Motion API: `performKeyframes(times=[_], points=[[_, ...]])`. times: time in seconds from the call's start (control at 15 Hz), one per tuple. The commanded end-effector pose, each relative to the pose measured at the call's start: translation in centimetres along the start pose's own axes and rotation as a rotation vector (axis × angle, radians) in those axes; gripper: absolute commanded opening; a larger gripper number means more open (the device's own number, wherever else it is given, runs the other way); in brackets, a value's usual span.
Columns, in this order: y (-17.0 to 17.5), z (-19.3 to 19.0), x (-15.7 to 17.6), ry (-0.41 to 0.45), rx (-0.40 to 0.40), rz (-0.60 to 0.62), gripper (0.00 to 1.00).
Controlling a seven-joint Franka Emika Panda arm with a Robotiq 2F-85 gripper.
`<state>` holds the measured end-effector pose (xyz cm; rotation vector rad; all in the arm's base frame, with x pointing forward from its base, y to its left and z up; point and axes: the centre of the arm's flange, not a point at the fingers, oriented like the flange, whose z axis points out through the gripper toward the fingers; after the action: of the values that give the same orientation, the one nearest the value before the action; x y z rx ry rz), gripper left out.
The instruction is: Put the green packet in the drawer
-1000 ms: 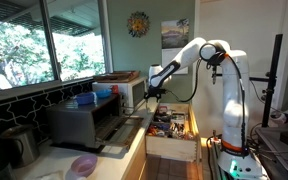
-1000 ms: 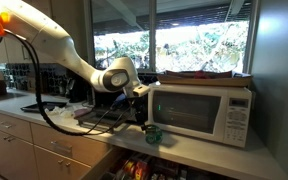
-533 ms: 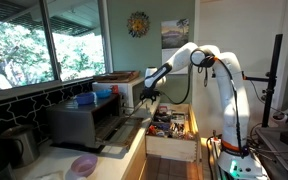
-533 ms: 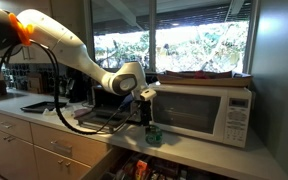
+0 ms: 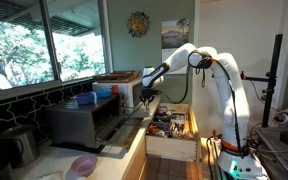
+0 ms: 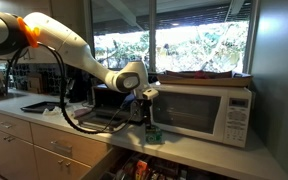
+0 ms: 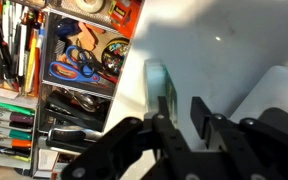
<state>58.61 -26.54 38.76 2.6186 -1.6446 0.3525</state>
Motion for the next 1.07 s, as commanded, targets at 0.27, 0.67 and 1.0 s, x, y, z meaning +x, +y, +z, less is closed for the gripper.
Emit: performKeyframes(times=[0.27, 0.67, 1.0], points=[[0.4, -0.5, 0.3, -0.062, -0.094, -0.065, 0.0], [6.5, -8.6, -3.2, -0.085, -0.055, -0.217, 0.0], [12.8, -12.6, -8.7, -0.218, -0.048, -0.428, 0.0]])
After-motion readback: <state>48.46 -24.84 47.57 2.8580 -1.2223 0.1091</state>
